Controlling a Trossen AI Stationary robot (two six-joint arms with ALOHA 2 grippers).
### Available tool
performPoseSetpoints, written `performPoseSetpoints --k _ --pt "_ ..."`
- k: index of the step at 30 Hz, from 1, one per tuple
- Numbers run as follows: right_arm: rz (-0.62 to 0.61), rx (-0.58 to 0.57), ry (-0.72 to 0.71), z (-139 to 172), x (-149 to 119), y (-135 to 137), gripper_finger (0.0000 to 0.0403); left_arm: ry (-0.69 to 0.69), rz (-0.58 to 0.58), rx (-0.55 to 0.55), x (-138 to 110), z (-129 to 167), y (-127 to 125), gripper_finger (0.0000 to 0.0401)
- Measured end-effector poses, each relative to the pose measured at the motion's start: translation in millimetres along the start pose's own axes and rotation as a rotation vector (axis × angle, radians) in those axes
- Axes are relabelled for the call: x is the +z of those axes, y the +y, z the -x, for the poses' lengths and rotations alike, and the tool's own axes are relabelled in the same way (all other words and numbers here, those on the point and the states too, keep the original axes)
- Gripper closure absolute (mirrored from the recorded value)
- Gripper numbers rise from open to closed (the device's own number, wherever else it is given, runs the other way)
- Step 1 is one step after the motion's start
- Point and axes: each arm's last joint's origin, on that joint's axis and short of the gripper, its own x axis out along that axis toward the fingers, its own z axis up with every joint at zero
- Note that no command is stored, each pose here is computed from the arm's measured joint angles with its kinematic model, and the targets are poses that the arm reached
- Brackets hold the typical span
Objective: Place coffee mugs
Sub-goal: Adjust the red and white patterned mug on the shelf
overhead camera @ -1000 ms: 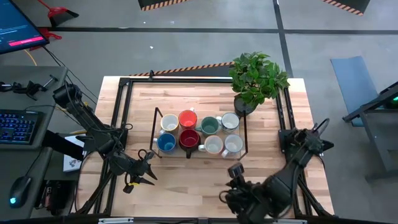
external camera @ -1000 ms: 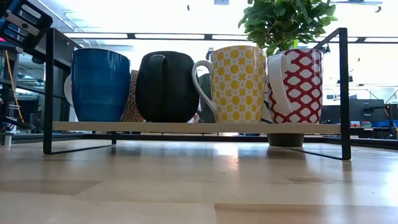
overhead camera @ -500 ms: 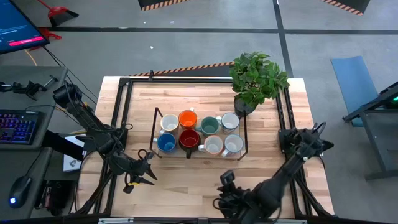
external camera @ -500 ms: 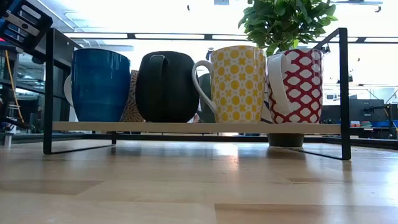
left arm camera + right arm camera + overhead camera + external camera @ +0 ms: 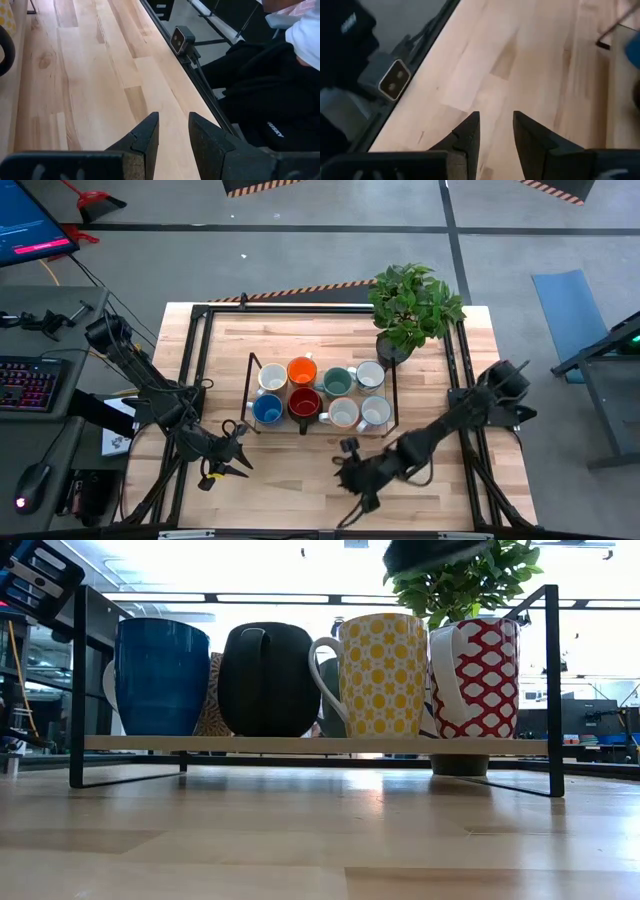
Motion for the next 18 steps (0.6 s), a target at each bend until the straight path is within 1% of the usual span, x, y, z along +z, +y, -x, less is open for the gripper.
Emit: performPoseSetpoints --k 3,7,9,11,13,15,17,18 --pt "-0.081 -0.002 -0.102 11 -17 -11 0.0308 0.001 0.000 0.000 0 0 0 0.0307" --pt "-0.197 0.043 -0.271 26 -37 -24 0.0308 0.000 0.000 0.000 0 0 0 0.0307" --pt "-0.205 0.066 -0.309 31 -50 -30 0.0308 0.001 0.000 0.000 0 0 0 0.0307" --pt "-0.186 0.068 -0.351 36 -62 -35 0.0308 0.000 0.000 0.000 0 0 0 0.0307" --pt "-0.154 0.033 -0.399 42 -74 -41 0.0308 -0.001 0.000 0.000 0 0 0 0.0307" --pt "-0.109 -0.035 -0.424 49 -87 -49 0.0308 0.001 0.000 0.000 0 0 0 0.0307" --pt "-0.139 -0.081 -0.445 55 -100 -56 0.0308 0.000 0.000 0.000 0 0 0 0.0307" --pt "-0.186 -0.085 -0.464 59 -105 -58 0.0308 0.001 0.000 0.000 0 0 0 0.0307"
